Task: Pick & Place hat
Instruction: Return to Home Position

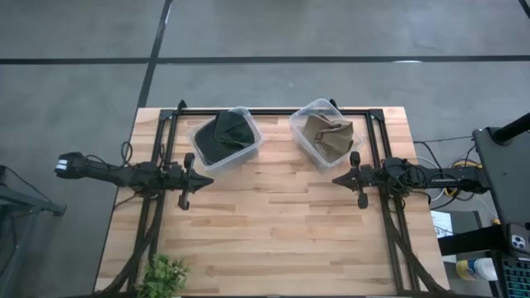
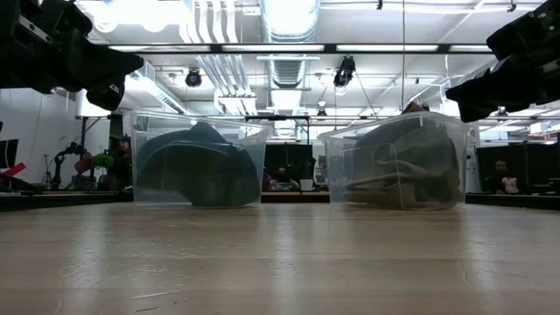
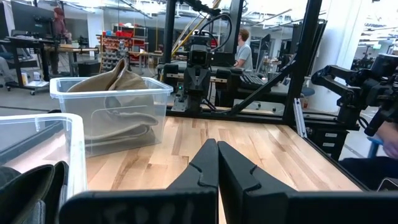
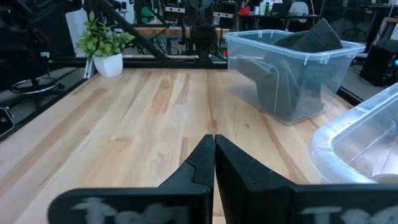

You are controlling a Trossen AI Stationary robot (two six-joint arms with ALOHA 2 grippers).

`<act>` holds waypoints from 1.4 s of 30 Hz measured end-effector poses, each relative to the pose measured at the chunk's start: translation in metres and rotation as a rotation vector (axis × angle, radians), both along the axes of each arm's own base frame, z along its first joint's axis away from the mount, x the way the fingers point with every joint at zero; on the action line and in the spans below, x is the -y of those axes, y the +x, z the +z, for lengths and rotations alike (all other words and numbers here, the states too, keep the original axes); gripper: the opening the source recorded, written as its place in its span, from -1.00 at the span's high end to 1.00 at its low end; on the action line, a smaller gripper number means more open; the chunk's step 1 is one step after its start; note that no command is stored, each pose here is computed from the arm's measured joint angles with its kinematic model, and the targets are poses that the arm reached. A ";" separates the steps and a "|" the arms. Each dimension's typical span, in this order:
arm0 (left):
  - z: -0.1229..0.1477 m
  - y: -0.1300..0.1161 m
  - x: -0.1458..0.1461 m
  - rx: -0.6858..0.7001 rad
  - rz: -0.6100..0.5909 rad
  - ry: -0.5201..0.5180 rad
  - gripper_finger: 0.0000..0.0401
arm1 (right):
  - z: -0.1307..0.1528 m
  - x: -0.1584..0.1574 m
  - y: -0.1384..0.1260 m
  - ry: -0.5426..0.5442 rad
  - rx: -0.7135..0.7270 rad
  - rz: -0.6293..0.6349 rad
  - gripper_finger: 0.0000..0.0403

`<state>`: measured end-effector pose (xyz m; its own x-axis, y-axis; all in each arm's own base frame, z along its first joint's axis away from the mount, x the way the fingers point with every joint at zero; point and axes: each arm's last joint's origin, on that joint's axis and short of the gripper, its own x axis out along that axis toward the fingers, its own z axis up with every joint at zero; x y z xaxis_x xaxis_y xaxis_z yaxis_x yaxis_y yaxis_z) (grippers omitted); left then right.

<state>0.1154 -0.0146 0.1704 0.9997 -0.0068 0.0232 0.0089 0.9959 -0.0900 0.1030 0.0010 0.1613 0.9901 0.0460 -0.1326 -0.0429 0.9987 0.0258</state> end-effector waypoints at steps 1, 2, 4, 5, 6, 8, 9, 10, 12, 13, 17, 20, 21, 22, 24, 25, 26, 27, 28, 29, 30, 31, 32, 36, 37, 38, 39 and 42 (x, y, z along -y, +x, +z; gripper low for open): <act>0.000 0.000 0.000 0.000 0.000 0.000 1.00 | 0.000 0.000 0.000 0.000 0.000 0.000 0.96; 0.000 0.000 0.000 0.000 0.000 0.000 1.00 | 0.000 0.000 0.000 0.004 0.000 0.000 0.96; 0.000 0.000 0.000 0.000 0.000 0.000 1.00 | 0.000 0.000 0.000 0.012 -0.001 -0.001 0.96; 0.000 0.000 0.000 0.000 0.000 0.000 1.00 | 0.000 0.000 0.000 0.012 -0.001 -0.001 0.96; 0.000 0.000 0.000 0.000 0.000 0.000 1.00 | 0.000 0.000 0.000 0.012 -0.001 -0.001 0.96; 0.000 0.000 0.000 0.000 0.000 0.000 1.00 | 0.000 0.000 0.000 0.004 0.000 0.000 0.96; 0.000 0.000 0.000 0.000 0.000 0.000 1.00 | 0.000 0.000 0.000 0.000 0.000 0.001 0.96; 0.000 0.000 0.000 0.000 0.000 0.000 1.00 | 0.000 0.000 0.000 0.000 0.000 0.001 0.96; 0.000 0.000 0.000 -0.001 0.000 0.000 1.00 | 0.000 0.000 0.000 0.007 0.000 0.000 0.96; 0.000 0.000 0.000 -0.001 0.000 0.000 1.00 | 0.000 0.000 0.000 0.011 0.000 -0.001 0.96; 0.000 0.000 0.000 -0.001 0.000 0.000 1.00 | 0.000 0.000 0.000 0.008 0.000 0.000 0.96; 0.000 0.000 0.000 -0.001 0.000 0.000 1.00 | 0.000 0.000 0.000 0.000 0.000 0.000 0.96; 0.000 0.000 0.000 -0.001 0.000 0.000 1.00 | 0.000 0.000 0.000 0.004 0.000 0.000 0.96; 0.000 0.000 0.000 -0.001 0.000 0.000 1.00 | 0.000 0.000 0.000 0.010 -0.001 -0.001 0.96; 0.000 0.000 0.000 -0.001 0.000 0.000 1.00 | 0.000 0.000 0.000 0.012 -0.001 -0.001 0.96; 0.000 0.000 0.000 -0.001 0.000 0.000 1.00 | 0.000 0.000 0.000 0.011 -0.001 -0.001 0.96; 0.000 0.000 0.000 -0.001 0.000 0.000 1.00 | 0.000 0.000 0.000 0.006 -0.001 -0.001 0.96; 0.000 0.000 0.000 -0.001 -0.001 0.001 1.00 | 0.000 0.000 0.000 0.001 0.000 0.000 0.96; 0.000 0.000 0.000 -0.001 0.000 0.000 1.00 | 0.000 0.000 0.000 0.000 0.000 0.000 0.96; 0.000 0.000 0.000 -0.001 0.000 0.000 1.00 | 0.000 0.000 0.000 0.001 -0.001 0.000 0.96; 0.000 0.000 0.000 -0.001 0.000 0.000 1.00 | 0.000 0.000 0.000 0.005 0.000 -0.001 0.96; 0.000 0.000 0.000 -0.001 0.000 0.000 1.00 | 0.000 0.000 0.000 0.010 -0.001 -0.001 0.96; 0.000 0.000 0.000 -0.001 0.000 0.000 1.00 | 0.000 0.000 0.000 0.010 -0.001 -0.001 0.96; 0.000 0.000 0.000 -0.001 0.000 0.000 1.00 | 0.000 0.000 0.000 0.000 0.000 0.000 0.96; 0.000 0.000 0.000 -0.001 -0.001 0.000 1.00 | 0.000 0.000 0.000 0.000 0.000 0.000 0.96; 0.000 0.000 0.000 -0.001 0.000 0.000 1.00 | 0.000 0.000 0.000 0.001 -0.001 0.000 0.96; 0.000 0.000 0.000 -0.001 0.000 0.000 1.00 | 0.000 0.000 0.000 0.005 0.000 -0.001 0.96; 0.000 0.000 0.000 -0.001 0.000 0.000 1.00 | 0.000 0.000 0.000 0.012 -0.001 -0.002 0.96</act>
<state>0.1153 -0.0146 0.1701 0.9997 -0.0072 0.0224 0.0092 0.9959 -0.0898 0.1030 0.0010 0.1613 0.9901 0.0458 -0.1328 -0.0412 0.9984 0.0375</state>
